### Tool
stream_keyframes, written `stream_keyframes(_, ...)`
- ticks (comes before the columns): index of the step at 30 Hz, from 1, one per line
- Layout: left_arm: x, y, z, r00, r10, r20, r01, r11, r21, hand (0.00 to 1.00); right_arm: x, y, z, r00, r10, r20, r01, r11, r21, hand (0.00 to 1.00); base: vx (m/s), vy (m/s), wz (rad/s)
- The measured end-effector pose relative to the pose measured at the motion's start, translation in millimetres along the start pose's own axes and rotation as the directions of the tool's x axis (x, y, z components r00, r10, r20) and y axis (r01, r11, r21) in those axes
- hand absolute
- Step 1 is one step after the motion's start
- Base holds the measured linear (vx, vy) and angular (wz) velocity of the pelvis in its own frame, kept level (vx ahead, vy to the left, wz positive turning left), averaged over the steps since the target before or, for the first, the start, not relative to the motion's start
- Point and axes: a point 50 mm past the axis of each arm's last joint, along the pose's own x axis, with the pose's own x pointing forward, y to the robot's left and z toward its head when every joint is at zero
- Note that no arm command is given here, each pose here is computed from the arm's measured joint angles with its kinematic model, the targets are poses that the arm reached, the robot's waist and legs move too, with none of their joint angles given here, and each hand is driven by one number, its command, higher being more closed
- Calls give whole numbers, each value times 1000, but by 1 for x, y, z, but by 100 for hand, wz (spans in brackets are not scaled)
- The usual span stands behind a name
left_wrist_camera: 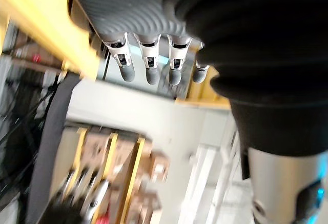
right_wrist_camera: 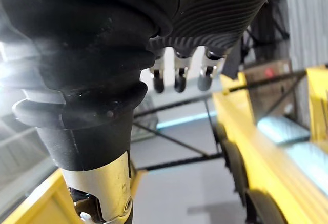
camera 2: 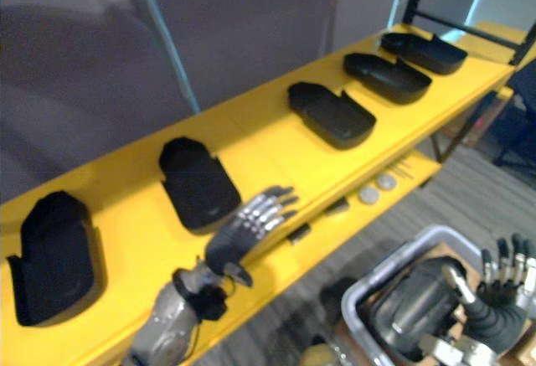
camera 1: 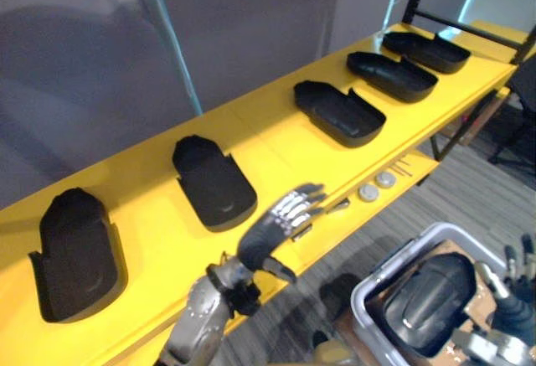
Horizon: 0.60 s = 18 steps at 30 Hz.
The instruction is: Walk over and take plastic housings, then place them on the shelf
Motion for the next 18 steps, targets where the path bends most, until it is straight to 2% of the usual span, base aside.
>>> stream_keyframes(7,2,-5,-9,999,-2,-35,1,999,-32,0,1,0,-4,1000,18,-18,-18,1000,-9,0,-20,-23,-7)
stream_keyframes(18,8,-19,-29,992,-80,-99,68,991,-118,0,-7,-11,-3,996,-79,-41,76,995,-56,0,-27,-19,-21)
